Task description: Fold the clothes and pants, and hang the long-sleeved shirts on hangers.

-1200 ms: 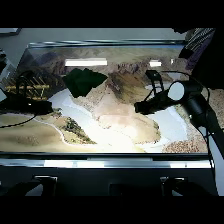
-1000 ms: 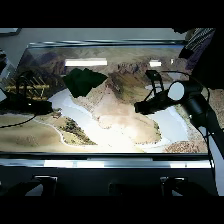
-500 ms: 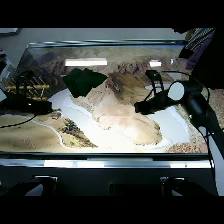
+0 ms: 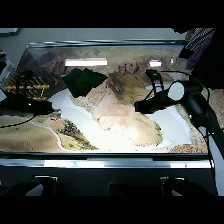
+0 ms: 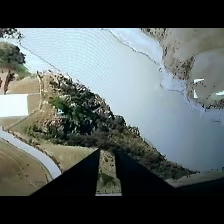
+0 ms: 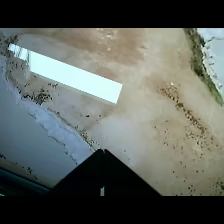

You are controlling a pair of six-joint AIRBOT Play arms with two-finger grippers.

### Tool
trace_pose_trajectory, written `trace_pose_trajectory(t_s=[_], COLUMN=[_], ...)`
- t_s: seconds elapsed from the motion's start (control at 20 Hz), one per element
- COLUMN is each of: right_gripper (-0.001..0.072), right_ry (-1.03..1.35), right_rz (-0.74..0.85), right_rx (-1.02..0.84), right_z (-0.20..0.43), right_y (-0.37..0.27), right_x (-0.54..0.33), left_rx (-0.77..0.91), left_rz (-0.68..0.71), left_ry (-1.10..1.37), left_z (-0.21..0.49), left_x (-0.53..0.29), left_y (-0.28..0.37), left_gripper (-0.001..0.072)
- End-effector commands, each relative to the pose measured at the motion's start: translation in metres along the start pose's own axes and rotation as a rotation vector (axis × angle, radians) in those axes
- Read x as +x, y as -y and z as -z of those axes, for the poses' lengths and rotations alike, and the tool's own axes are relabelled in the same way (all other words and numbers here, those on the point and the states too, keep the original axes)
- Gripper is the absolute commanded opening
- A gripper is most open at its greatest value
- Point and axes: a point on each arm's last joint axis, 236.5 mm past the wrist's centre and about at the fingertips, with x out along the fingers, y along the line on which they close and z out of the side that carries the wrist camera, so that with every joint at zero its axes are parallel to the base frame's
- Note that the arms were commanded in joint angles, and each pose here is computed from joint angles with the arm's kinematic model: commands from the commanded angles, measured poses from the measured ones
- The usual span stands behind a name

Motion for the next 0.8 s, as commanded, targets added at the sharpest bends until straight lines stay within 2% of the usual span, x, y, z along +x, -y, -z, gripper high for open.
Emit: trace_pose_trajectory(t_s=[0.0, 0.2, 0.5, 0.75], right_gripper=[0.0033, 0.0033, 0.0033, 0.0033], right_ry=[0.052, 0.052, 0.05, 0.044], right_rz=[-0.002, -0.002, -0.002, -0.003], right_rx=[0.0, -0.001, 0.0, 0.0], right_z=[-0.012, -0.012, -0.012, -0.011], right_y=[-0.001, -0.001, -0.001, -0.001], right_x=[0.0, 0.0, 0.0, 0.0], left_rx=[-0.096, -0.153, -0.014, 0.064], left_rz=[-0.002, 0.008, 0.007, -0.079], left_ry=[0.08, 0.328, 0.228, 0.152], left_z=[-0.019, -0.112, -0.196, -0.202], left_x=[-0.001, -0.001, 0.131, 0.226], left_y=[-0.001, -0.003, 0.004, -0.01], left_gripper=[0.072, 0.072, 0.072, 0.072])
